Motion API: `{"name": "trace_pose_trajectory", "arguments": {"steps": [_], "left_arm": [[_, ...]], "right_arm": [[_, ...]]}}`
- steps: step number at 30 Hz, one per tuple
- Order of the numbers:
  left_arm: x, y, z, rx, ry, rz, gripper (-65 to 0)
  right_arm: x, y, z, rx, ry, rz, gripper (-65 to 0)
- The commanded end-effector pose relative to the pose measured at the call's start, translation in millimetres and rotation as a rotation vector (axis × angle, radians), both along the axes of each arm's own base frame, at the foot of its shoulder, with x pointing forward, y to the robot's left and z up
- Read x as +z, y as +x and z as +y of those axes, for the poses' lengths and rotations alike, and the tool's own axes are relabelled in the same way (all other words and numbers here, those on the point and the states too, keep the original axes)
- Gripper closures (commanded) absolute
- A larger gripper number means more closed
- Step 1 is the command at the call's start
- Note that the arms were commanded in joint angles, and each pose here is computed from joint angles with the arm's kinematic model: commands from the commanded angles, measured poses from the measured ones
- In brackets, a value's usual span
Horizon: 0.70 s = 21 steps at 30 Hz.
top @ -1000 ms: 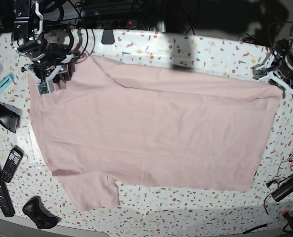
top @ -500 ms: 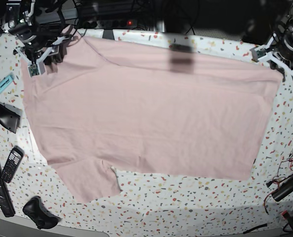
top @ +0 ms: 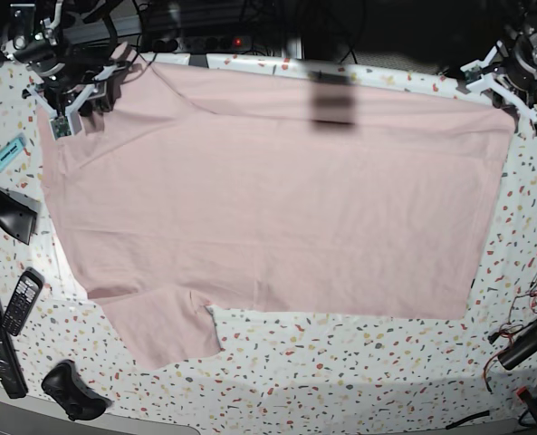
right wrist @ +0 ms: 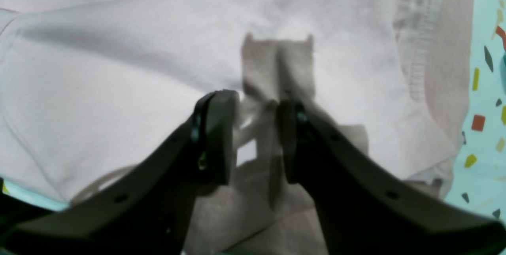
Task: Fold the T-shirt properly
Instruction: 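Release the shirt and reposition both grippers along the collar edge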
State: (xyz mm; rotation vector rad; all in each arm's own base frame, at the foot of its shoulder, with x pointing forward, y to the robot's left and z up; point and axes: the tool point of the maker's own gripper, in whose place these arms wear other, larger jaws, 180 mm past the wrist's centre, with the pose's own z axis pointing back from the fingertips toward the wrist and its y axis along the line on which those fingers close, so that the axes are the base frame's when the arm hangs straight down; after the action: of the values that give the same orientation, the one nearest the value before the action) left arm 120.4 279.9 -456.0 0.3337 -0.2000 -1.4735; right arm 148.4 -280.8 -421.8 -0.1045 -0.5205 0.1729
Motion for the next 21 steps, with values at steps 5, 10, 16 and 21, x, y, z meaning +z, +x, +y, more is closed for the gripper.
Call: {"name": "trace_pose_trajectory", "arguments": {"steps": [5,10,16,21], "left_arm": [[-15.8,-61.0,-4.1,0.004,-0.025,0.22,0.0],[-15.7,-60.9,-2.9,0.005,-0.018,0.22,0.0],[-9.2,-51.4,-10.5,-0.019,-0.018,0.189,0.0],[6.0,-21.2,-21.3,-0.051,-0.006,0.096,-9.0]], "right_arm": [[2.1,-8.4,-7.6,0.012,-0.043,0.046,-17.9],[11.5,-3.3,-1.6,0.012,-0.02,0.03,-18.0],[39.0,16.0,-7.4,0.013,-0.051,-0.071,-18.0],[62.4,38.0,-20.1,-0.012,-0.081,-0.164,-18.0]]}}
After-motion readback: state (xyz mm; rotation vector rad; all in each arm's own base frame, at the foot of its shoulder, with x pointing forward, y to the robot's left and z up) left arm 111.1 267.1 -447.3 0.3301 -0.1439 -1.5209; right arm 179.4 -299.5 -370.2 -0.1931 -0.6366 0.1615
